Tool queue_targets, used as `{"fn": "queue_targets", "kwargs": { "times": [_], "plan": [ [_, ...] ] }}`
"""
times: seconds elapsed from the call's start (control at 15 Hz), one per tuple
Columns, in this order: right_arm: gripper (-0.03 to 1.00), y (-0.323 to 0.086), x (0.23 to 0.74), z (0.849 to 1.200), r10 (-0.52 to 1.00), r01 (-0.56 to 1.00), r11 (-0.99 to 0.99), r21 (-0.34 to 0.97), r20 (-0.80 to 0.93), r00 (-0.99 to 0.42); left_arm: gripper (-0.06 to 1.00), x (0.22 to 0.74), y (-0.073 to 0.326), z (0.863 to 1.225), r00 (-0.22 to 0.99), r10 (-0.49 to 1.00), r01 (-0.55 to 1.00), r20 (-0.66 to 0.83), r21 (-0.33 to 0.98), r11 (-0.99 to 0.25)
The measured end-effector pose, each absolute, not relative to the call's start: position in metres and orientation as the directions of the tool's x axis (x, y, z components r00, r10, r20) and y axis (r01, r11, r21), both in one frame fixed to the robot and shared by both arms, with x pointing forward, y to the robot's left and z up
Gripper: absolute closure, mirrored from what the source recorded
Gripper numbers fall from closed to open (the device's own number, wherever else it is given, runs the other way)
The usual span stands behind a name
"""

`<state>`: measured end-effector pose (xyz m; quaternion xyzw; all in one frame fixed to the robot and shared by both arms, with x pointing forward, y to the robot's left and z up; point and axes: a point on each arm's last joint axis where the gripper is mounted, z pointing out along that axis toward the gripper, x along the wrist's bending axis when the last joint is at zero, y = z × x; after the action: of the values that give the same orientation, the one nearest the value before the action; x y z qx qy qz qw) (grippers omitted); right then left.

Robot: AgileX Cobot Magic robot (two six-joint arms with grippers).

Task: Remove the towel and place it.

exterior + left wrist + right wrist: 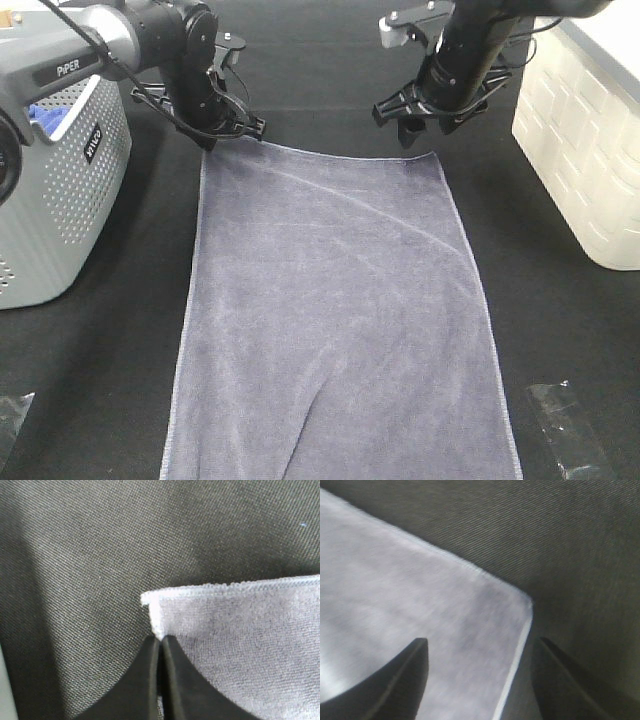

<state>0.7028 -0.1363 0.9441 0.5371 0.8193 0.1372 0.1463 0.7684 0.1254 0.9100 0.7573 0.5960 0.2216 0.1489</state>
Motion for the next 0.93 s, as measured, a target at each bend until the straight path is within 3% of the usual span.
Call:
{"fn": "queue_targets", "kwargs": {
  "times": [0.33,0.6,0.93],
  "plan": [
    [0.41,-0.136,0.718,0.904,0.912,0.843,0.41,0.349,-0.129,-0.39,0.94,0.768,0.125,0.91,0.19,0.97,0.839,0.149,0.489,-0.24],
    [0.42,-0.16,0.728,0.899,0.955,0.88,0.295,0.372,-0.079,-0.287,0.94,0.768,0.125,0.91,0.19,0.971,0.837,0.148,0.492,-0.239],
    [0.45,-0.161,0.73,0.879,0.96,0.894,0.272,0.356,-0.039,-0.276,0.94,0.769,0.124,0.91,0.19,0.971,0.834,0.147,0.498,-0.238]
  ]
}}
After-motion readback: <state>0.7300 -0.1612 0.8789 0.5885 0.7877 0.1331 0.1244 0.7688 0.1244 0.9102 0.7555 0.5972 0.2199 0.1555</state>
